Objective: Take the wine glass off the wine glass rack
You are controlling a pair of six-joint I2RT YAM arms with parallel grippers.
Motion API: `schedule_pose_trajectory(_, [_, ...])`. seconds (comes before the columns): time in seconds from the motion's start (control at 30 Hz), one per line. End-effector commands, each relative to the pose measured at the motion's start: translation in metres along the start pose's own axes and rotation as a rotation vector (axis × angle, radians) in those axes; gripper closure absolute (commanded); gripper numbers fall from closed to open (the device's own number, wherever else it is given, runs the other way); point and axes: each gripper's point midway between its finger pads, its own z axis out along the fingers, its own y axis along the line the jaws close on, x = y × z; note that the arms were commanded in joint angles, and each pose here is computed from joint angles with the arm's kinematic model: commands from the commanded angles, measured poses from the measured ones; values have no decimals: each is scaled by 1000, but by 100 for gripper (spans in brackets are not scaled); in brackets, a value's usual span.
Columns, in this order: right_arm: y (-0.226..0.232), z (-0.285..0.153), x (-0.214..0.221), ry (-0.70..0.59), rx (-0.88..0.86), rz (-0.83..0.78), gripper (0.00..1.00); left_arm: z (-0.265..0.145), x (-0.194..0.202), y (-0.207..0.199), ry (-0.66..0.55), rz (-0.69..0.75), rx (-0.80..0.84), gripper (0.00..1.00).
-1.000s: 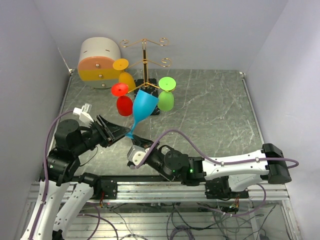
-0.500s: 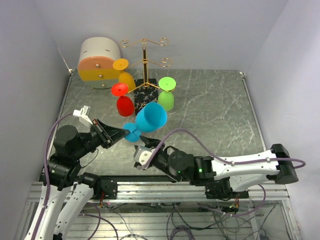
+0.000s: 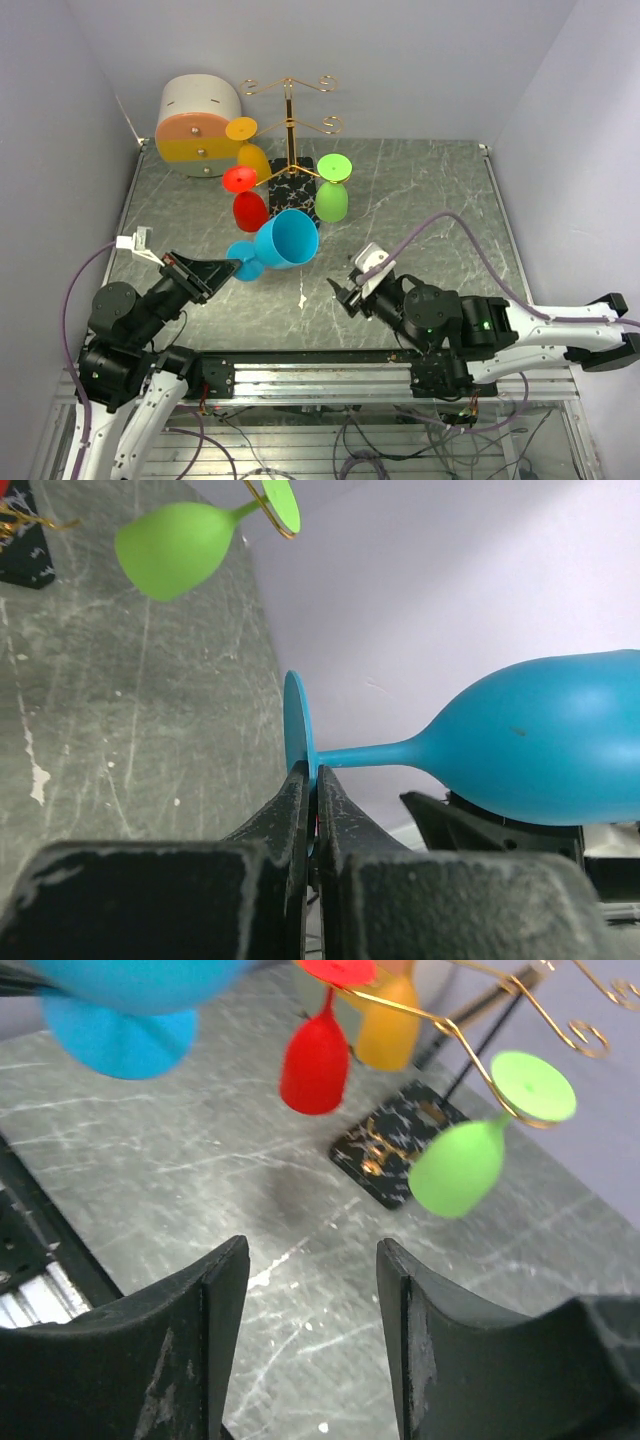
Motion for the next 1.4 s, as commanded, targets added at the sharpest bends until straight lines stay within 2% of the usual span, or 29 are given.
schedule_pose_trajectory(0.0, [-45,-4,21,127,248,2,42,-7,-9,7,-69,79,-23,93])
schedule_pose_trajectory(0.1, [-81,16,22,191,370,41,44,-10,-8,11,-75,85,-39,93])
schedule_pose_trajectory(0.23, [-136,40,15,190,391,215,50,-15,-9,14,-82,104,-63,93])
schedule_pose_trajectory(0.3, [-142,43,-6,132,324,298,61,-17,-9,16,-84,116,-80,93])
schedule_pose_trajectory(0.37, [-123,46,-30,75,173,344,83,-17,-8,17,-76,119,-86,93])
schedule_pose_trajectory(0.4, [-106,46,-44,49,62,363,88,-16,-7,17,-69,120,-84,93])
schedule_pose_trajectory(0.43, [-93,44,-55,26,-21,374,89,-14,-6,18,-60,123,-86,93])
schedule_pose_trajectory(0.47, [-82,42,-66,7,-97,383,85,-13,-6,18,-51,127,-87,93])
schedule_pose_trajectory(0.53, [-63,37,-81,-15,-221,399,60,-10,-5,19,-37,135,-91,93])
schedule_pose_trajectory(0.57, [-55,35,-85,-20,-274,406,52,-8,-5,19,-31,138,-94,93])
schedule_pose_trajectory(0.63, [-43,33,-90,-21,-346,415,44,-5,-5,18,-22,147,-90,93])
schedule_pose_trajectory(0.9, [-30,60,-64,98,-360,418,42,0,-9,10,-14,174,-73,93])
schedule_pose_trajectory(1.07, [-26,71,-58,119,-366,416,44,-1,-11,5,-17,180,-59,93])
schedule_pose_trajectory(1.1, [-23,72,-57,120,-378,417,48,-1,-11,4,-16,180,-58,93])
schedule_pose_trajectory(1.17, [-18,74,-58,119,-408,416,67,-1,-10,4,-15,180,-57,93])
schedule_pose_trajectory(1.23, [-16,76,-58,122,-422,417,97,-1,-11,6,-16,182,-65,92])
schedule_pose_trajectory(1.27, [-16,77,-58,126,-415,419,100,-1,-11,7,-18,185,-71,87])
schedule_pose_trajectory(1.37, [-28,77,-63,107,-353,419,100,-1,-15,14,-24,209,-123,58])
